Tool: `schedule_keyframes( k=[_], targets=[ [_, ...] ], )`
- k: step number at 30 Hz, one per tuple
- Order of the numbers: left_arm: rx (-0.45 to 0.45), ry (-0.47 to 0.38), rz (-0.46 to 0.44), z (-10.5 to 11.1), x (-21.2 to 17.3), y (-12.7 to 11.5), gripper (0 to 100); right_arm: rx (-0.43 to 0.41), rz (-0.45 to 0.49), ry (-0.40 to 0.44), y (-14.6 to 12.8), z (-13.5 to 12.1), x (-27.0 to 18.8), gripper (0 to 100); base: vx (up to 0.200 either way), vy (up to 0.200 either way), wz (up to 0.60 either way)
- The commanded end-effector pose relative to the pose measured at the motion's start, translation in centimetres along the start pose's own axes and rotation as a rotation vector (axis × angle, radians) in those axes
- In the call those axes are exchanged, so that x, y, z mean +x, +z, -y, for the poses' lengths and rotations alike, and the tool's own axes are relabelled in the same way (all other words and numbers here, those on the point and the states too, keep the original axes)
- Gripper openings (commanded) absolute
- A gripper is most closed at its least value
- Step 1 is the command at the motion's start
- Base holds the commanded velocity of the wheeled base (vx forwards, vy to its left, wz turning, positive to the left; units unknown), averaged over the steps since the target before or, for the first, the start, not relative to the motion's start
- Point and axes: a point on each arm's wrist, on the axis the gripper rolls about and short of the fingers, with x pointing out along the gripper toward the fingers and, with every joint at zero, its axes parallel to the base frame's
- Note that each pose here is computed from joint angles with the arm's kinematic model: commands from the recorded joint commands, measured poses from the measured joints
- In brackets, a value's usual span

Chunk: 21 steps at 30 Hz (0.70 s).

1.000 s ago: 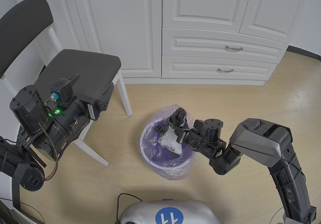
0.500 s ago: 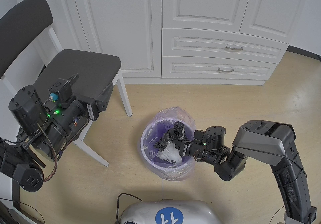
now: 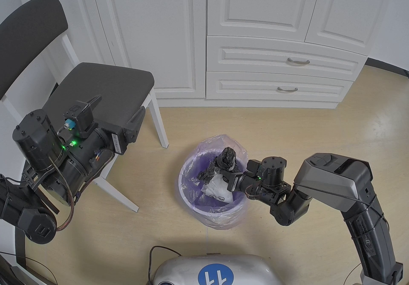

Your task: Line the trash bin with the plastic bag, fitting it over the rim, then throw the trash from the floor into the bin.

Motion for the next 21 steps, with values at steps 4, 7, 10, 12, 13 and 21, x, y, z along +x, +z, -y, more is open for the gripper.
schedule_keyframes(
  k=[4, 7, 10, 12, 13, 21],
  targets=[
    [0.002, -0.001, -0.004, 0.0, 0.1, -0.1, 100, -0.001, -0.007, 0.0, -0.9, 0.3, 0.5, 0, 0.0, 0.0, 0.0],
    [0.003, -0.001, -0.006, 0.0, 0.1, -0.2, 100, 0.001, -0.01, -0.004, -1.1, 0.5, 0.5, 0, 0.0, 0.0, 0.0],
    [0.003, -0.001, -0.006, 0.0, 0.1, -0.2, 100, -0.008, -0.006, -0.007, -1.1, 0.7, 0.7, 0, 0.0, 0.0, 0.0],
    [0.002, -0.002, -0.009, 0.1, 0.1, -0.3, 100, -0.021, -0.001, -0.01, -1.1, 0.7, 0.8, 0, 0.0, 0.0, 0.0],
    [0.003, -0.002, -0.009, 0.1, 0.1, -0.3, 100, -0.028, -0.002, -0.012, -1.3, 0.7, 0.9, 0, 0.0, 0.0, 0.0],
    [0.003, 0.0, 0.0, 0.0, 0.0, 0.0, 100, -0.17, 0.03, -0.024, 0.0, -0.7, 0.7, 0, 0.0, 0.0, 0.0]
  ],
)
